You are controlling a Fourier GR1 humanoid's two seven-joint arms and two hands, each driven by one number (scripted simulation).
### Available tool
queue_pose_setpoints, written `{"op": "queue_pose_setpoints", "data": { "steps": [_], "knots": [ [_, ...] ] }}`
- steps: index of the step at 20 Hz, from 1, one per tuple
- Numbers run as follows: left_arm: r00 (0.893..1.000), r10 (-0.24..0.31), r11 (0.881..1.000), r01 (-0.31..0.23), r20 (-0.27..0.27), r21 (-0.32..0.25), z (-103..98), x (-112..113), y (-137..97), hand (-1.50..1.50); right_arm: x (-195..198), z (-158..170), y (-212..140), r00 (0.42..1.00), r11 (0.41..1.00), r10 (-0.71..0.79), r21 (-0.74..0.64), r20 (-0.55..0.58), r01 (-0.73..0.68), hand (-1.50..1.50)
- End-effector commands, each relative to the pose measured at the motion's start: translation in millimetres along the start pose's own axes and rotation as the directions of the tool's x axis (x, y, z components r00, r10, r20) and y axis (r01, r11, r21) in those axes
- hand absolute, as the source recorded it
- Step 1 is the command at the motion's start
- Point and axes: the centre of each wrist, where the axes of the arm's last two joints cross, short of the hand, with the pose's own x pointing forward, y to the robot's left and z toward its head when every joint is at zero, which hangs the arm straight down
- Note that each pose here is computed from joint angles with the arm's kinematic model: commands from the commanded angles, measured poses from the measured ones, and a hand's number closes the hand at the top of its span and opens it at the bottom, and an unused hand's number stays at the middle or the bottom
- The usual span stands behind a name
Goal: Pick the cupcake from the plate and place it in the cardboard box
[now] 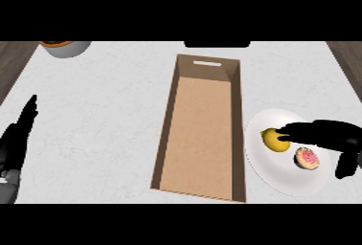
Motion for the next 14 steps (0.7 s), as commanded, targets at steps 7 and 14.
{"op": "queue_pose_setpoints", "data": {
  "steps": [7, 14],
  "knots": [
    [1.000, -0.006, 1.000, 0.006, 0.003, 0.002, -5, -12, 0, 0.00, 9, -17, 13, 0.998, 0.994, -0.041, 0.096, -0.057, 0.047, -1.50],
    [1.000, -0.006, 1.000, 0.006, 0.012, -0.004, 8, -4, 1, 0.00, 7, -23, 21, 0.998, 0.993, 0.053, -0.106, -0.045, -0.057, 1.50]
  ]
}}
